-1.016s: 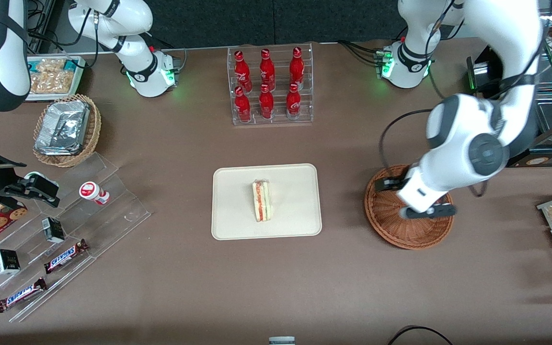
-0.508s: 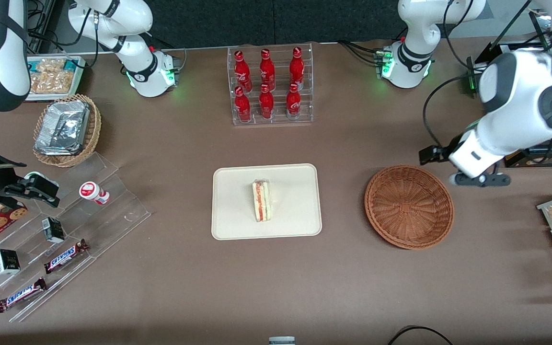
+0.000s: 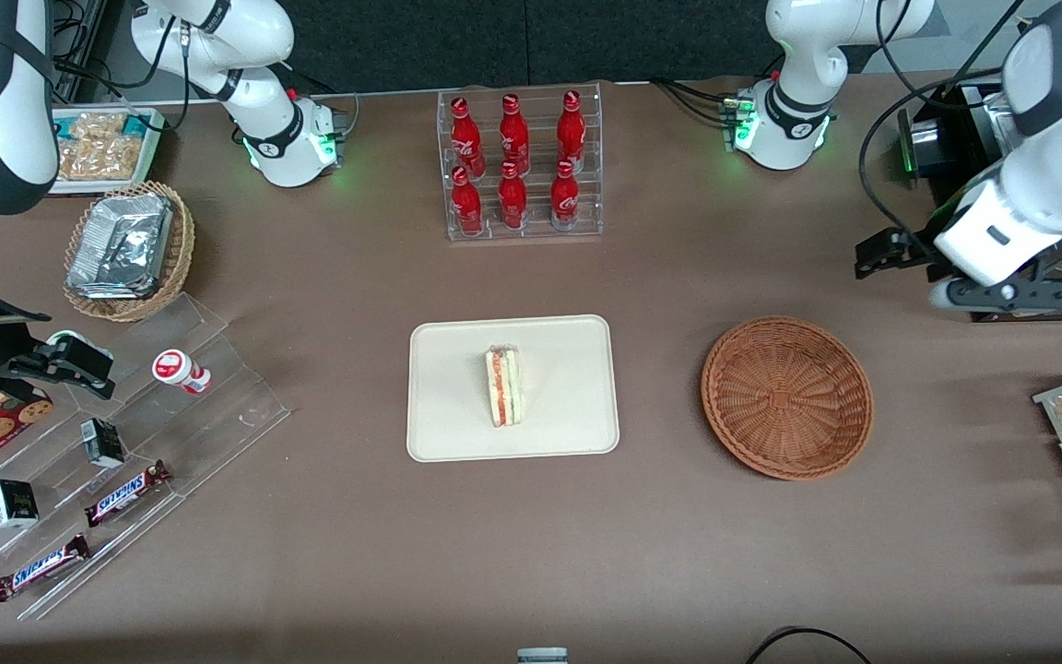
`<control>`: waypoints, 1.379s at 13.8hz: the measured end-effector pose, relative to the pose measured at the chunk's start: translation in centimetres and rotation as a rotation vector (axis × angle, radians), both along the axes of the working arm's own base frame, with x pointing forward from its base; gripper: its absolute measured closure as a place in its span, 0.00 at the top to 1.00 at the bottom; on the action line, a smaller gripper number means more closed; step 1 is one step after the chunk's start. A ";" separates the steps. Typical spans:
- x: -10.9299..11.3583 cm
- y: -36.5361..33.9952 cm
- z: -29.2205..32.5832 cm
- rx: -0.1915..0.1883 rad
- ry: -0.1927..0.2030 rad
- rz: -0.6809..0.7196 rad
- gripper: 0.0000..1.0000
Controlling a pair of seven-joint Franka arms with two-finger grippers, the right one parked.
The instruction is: Place sandwich from basket to tray
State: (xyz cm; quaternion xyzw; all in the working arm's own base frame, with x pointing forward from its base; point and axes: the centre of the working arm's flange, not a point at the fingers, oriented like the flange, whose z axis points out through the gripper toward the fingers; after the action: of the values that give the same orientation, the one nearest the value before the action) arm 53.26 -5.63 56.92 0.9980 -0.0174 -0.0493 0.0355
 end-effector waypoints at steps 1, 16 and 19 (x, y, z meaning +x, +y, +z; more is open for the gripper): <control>0.1 0.1 1.2 0.000 -0.013 0.003 1.00; -0.3 1.2 6.8 0.086 -0.057 0.034 1.00; -0.2 1.2 6.6 0.087 -0.054 0.034 1.00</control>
State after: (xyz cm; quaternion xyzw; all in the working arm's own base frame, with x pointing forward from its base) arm 53.07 -4.45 63.57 0.9997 0.0008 -0.0225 -0.0074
